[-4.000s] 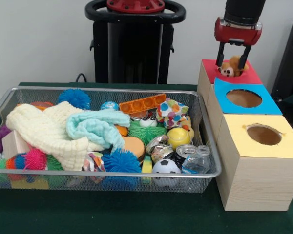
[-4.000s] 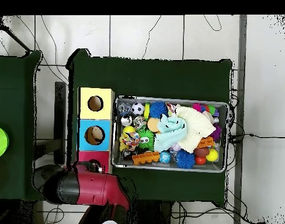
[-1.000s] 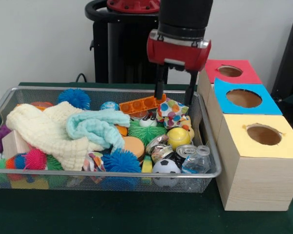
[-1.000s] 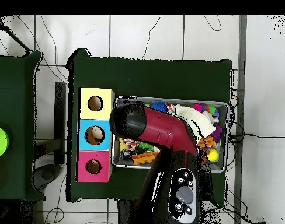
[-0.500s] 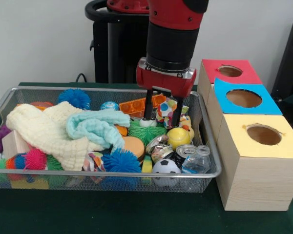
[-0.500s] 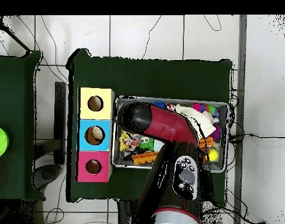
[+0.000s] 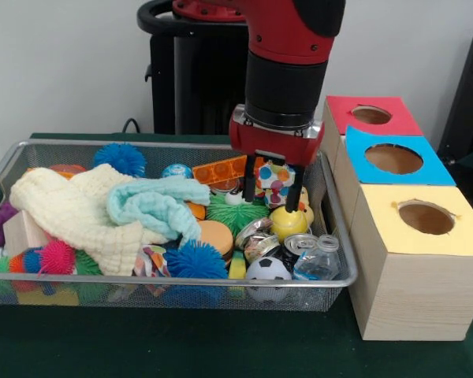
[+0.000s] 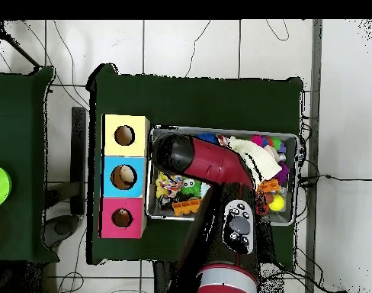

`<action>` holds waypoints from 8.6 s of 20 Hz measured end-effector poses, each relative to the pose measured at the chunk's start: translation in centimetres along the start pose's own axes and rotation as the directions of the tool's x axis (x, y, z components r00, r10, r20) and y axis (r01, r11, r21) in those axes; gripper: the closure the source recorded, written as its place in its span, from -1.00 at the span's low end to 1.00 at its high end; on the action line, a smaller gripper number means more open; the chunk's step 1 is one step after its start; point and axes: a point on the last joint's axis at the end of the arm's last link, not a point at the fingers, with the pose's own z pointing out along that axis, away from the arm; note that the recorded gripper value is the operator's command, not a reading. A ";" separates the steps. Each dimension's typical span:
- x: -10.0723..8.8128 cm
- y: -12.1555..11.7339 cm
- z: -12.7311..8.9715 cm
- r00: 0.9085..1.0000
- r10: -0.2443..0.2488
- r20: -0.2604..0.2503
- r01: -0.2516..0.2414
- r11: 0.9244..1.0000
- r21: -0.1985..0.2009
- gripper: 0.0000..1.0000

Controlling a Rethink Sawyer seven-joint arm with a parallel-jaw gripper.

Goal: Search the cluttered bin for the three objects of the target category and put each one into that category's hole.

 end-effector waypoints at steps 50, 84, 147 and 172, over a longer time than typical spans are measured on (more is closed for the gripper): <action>4.4 3.5 3.5 0.989 -0.136 -0.062 0.138 0.990 0.025 -1.00; 8.8 -0.2 6.1 0.965 -0.136 -0.223 0.143 0.990 0.014 -1.00; 0.8 -7.8 2.7 0.991 -0.102 -0.086 0.099 0.995 -0.030 1.00; -4.7 -8.7 -0.7 0.990 -0.127 -0.068 0.123 0.990 -0.064 -1.00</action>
